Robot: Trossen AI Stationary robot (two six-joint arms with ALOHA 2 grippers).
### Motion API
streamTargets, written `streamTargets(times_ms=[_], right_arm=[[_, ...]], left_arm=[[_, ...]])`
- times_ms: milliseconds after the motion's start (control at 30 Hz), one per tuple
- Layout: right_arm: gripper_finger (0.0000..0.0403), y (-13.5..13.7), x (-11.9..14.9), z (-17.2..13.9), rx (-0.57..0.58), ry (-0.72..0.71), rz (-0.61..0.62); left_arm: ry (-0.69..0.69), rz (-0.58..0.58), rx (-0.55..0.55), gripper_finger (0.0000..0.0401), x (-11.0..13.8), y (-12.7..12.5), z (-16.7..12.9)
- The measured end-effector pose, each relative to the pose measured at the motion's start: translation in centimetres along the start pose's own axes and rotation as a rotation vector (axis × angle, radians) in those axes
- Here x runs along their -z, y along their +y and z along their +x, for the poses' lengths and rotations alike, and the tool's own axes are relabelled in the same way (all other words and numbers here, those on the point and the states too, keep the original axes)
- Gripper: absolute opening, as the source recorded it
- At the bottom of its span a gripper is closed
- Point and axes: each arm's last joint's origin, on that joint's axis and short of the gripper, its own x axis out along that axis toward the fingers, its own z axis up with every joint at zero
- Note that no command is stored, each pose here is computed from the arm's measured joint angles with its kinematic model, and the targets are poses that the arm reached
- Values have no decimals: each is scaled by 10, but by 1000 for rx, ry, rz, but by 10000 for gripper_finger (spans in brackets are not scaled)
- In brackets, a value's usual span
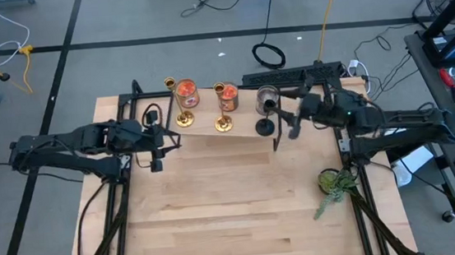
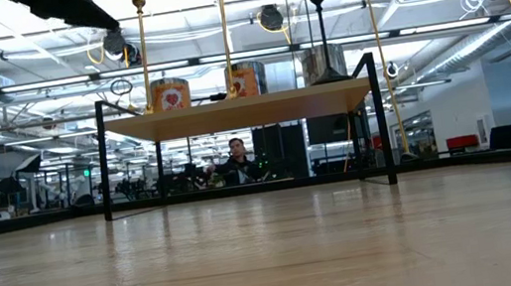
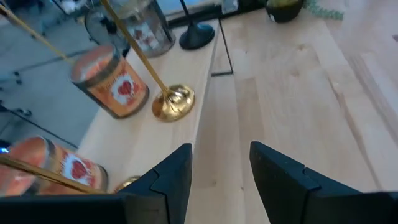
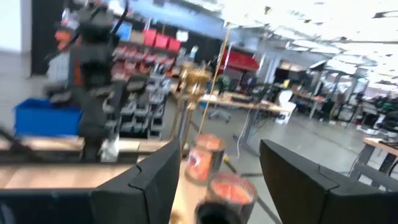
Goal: Pick & Place candle stick holders
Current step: Return to Home Position
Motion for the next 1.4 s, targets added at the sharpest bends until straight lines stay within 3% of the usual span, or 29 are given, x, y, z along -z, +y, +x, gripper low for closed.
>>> streamTargets(times_ms=[367,533,800,1100,1400], right_arm=[[207,10,11,-49,-163,270,47],[212,18,26,-63,-219,262,41],[212,22,67,-86,-227,191,65],[212,27,92,-107,-437,58,87],[212,28,116,-118,-444,39,137]], left_arm=[[-187,25,-48,170,10,8,-52],[-288,29,-20,170,35,1,-58],[-408,10,-46,170,78,-14,-40],[-449,-16,-76,170,100,-20,-34],[-499,-26,-91,170,120,-27,-23]])
